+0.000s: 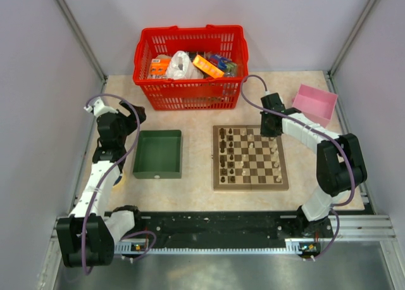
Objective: Set up the chess pieces on the board
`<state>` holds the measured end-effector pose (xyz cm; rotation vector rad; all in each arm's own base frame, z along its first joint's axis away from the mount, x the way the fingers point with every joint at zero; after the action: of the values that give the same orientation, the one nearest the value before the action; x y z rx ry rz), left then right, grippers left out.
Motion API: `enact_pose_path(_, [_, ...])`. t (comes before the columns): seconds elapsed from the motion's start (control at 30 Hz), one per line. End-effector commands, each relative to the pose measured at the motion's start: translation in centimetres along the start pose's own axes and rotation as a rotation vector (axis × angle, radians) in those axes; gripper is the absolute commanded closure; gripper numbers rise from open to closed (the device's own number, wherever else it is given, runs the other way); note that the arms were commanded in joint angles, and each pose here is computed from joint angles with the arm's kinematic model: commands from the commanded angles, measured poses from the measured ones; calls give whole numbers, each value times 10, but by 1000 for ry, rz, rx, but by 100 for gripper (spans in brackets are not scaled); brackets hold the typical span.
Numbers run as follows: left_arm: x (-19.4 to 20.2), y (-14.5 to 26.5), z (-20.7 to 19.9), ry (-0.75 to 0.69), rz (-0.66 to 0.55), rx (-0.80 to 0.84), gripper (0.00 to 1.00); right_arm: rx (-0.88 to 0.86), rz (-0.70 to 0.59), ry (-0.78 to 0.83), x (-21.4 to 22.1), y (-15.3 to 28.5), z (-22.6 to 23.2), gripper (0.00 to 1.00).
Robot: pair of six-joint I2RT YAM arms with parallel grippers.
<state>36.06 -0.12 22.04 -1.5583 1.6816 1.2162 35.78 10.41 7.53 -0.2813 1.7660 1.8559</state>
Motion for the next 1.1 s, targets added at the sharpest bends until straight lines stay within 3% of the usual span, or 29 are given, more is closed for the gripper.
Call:
enact_pose_path(0.0, [-17,-1,-7,7,-56,30,1,-2,-14,5,-2,5,-5,84])
enact_pose_path(0.17, [-17,-1,-7,9,-58,29,1,-9,-19,2,-4,6,-3,76])
enact_pose_path(0.77, [-19,-1,-9,10,-60,39,1,-193,-124,9,-45,60,30,68])
enact_pose_path(1.07, [-17,-1,-8,12,-59,37,1,-241,-61,44,-24,46,60,67])
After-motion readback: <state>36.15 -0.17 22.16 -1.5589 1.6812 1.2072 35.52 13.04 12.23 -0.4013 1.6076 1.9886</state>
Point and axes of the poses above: each gripper's point midway between its finger pads, its own y axis back along the fingers, its own z axis along the line the jaws close on, x = y × z, the point moved 1 cm from there along y, back along the fingers, and after that the axes turned 10 degrees about -y, right-handed, at the moved point
